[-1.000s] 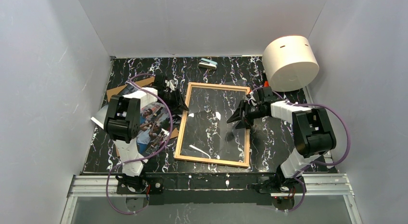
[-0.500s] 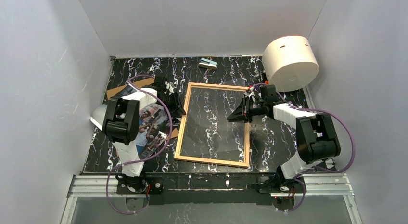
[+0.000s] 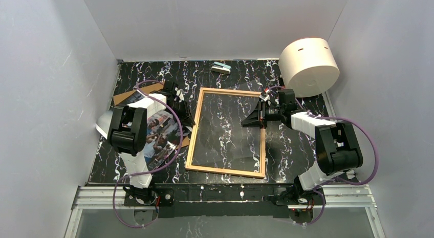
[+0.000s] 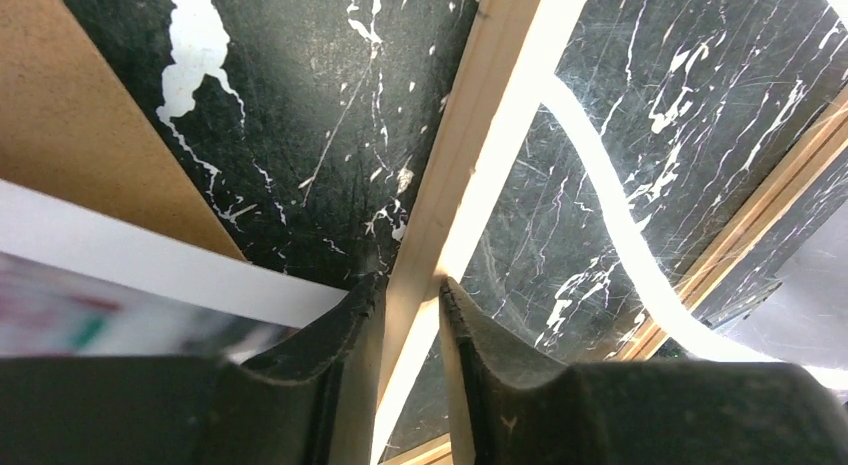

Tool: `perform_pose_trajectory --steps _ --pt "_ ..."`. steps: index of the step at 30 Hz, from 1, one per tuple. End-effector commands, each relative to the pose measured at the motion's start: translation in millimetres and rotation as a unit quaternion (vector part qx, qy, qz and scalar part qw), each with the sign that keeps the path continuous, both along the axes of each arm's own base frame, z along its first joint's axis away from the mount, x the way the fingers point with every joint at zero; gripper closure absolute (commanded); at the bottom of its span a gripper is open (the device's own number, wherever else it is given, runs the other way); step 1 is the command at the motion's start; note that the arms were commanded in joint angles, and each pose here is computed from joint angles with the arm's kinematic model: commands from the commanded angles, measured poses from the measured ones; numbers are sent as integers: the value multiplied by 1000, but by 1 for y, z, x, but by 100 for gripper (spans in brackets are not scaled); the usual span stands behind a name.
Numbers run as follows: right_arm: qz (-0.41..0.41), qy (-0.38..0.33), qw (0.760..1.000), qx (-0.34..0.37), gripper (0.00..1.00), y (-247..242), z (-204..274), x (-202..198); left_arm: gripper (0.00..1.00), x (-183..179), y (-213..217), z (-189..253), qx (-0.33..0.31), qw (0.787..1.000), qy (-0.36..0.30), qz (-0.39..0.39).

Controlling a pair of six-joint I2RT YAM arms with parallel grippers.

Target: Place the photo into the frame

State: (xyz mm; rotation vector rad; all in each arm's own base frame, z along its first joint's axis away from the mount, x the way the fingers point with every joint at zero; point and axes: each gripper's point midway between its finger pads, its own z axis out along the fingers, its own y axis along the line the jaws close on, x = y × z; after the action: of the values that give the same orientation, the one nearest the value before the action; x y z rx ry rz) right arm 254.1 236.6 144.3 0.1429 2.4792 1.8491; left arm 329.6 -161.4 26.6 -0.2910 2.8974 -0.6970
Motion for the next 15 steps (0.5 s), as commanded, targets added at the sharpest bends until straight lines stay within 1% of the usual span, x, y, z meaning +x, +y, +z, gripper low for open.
perform_pose_trajectory --steps 1,4,10,15 --pt "7 -27 999 31 76 2 14 4 78 -21 11 -8 24 999 30 -10" --pt "7 -29 999 40 76 3 17 4 83 -23 7 -11 14 999 36 -10" --pt "12 -53 997 50 75 4 23 2 87 -20 2 -11 0 999 37 -10" --pt "23 -109 992 57 75 5 29 -3 87 -20 1 -11 -4 999 40 -8"
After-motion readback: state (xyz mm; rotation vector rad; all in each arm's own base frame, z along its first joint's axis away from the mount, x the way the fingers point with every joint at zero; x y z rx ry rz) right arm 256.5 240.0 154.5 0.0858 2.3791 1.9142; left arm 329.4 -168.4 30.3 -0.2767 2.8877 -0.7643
